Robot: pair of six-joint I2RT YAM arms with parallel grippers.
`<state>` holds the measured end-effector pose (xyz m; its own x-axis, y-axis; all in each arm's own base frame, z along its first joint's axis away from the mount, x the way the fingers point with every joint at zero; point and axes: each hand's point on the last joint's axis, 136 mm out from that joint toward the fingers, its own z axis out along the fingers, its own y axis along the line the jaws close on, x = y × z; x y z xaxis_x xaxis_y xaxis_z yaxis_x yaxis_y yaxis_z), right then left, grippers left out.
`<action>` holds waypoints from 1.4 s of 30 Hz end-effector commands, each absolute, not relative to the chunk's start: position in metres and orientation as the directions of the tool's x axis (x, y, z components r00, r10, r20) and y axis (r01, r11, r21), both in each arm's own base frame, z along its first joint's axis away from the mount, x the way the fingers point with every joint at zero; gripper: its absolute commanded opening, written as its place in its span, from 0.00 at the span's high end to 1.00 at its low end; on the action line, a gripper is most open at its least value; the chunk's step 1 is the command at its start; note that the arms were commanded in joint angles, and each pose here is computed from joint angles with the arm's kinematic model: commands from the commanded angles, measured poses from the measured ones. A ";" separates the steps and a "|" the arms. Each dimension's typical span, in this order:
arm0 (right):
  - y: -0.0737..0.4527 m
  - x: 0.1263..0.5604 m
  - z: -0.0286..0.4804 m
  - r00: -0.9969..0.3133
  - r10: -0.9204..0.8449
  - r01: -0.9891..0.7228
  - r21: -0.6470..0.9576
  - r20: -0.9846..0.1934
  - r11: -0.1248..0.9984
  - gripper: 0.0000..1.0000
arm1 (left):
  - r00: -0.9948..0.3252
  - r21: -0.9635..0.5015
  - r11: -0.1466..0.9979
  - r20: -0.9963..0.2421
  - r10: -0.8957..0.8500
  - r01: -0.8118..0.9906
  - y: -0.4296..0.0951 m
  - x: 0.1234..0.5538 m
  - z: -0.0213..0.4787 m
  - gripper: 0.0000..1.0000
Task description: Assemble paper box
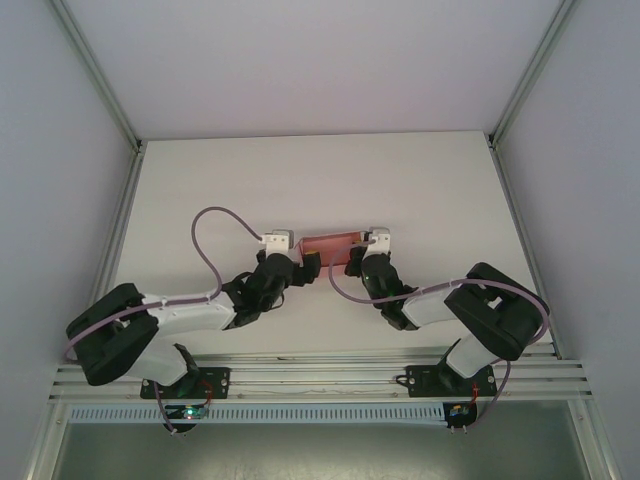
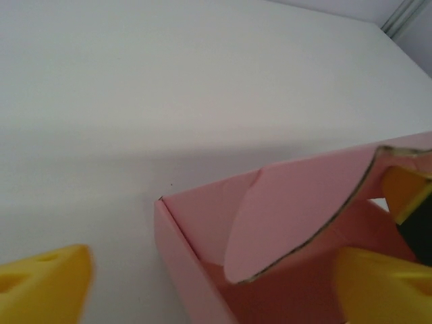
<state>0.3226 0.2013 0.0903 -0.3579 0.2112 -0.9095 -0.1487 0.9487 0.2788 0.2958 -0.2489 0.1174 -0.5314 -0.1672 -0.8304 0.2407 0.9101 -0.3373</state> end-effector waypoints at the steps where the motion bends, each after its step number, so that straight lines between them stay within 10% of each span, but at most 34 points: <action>1: 0.191 0.305 0.056 -0.438 0.102 -0.146 0.182 -0.893 0.972 1.00 | -0.581 -0.332 0.915 -0.801 -0.145 0.229 -0.244 0.280 0.118 0.00; 20: 0.205 0.297 0.058 -0.424 0.032 -0.180 0.119 -0.905 0.976 0.98 | -0.789 -0.661 0.727 -0.343 -0.511 -0.183 -0.205 0.296 0.142 0.00; 42: 0.218 0.285 0.061 -0.455 0.012 -0.160 0.095 -0.891 0.983 0.81 | -0.807 -0.705 0.661 -0.220 -0.548 -0.257 -0.221 0.303 0.078 0.07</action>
<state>0.2890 0.2201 0.0633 -0.4368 0.0085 -0.8995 -0.1762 0.9798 0.0949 0.2997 -0.2222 0.0793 -0.8220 -0.5255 -0.2192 -0.2545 0.6835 -0.6841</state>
